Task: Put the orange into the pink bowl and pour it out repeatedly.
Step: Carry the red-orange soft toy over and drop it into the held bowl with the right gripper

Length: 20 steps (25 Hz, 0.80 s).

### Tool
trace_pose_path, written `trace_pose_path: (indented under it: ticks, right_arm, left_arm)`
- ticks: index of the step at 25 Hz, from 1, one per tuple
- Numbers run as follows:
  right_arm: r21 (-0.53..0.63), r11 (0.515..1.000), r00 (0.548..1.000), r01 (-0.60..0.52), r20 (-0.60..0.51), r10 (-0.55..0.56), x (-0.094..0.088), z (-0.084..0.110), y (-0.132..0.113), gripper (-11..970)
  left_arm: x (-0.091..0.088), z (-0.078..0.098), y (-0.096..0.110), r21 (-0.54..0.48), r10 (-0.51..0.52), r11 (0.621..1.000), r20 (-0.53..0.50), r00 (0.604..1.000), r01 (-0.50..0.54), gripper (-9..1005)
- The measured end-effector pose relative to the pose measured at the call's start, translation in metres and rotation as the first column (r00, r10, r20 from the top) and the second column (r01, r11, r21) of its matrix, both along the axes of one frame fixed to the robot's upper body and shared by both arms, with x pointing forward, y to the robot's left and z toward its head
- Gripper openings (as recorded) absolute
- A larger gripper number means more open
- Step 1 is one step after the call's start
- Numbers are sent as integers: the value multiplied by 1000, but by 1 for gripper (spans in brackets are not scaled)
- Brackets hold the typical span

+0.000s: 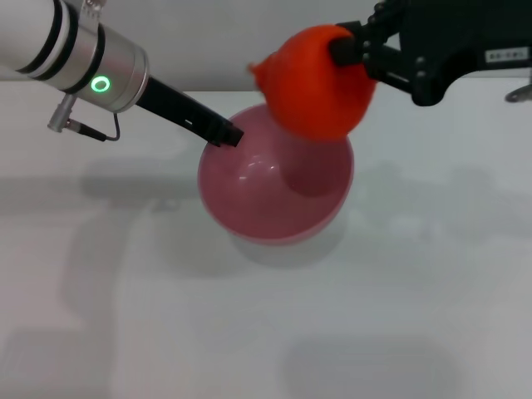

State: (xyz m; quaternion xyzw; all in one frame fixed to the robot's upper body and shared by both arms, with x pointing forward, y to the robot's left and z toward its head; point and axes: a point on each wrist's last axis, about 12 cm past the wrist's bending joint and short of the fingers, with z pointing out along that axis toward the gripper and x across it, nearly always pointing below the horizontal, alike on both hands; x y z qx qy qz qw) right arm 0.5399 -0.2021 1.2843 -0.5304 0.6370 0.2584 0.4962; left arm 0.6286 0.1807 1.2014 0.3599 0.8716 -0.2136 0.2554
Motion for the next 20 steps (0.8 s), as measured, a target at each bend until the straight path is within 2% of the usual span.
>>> trace_pose_path:
  ticks: [6,15,20]
  right_arm:
    - [8,1000,999,13,-48,-12,13,-21,2,50]
    - [24,998,997,61,-47,-60,18,-24,2,56]
    - [25,998,997,63,-50,-62,17,-25,1,232]
  left_arm:
    - [1,2,-3,-12,-12,1000,10,1000,12,45]
    - [3,3,3,-3,6,1000,20,1000,-6,45]
    - [3,3,3,-3,6,1000,20,1000,-6,45]
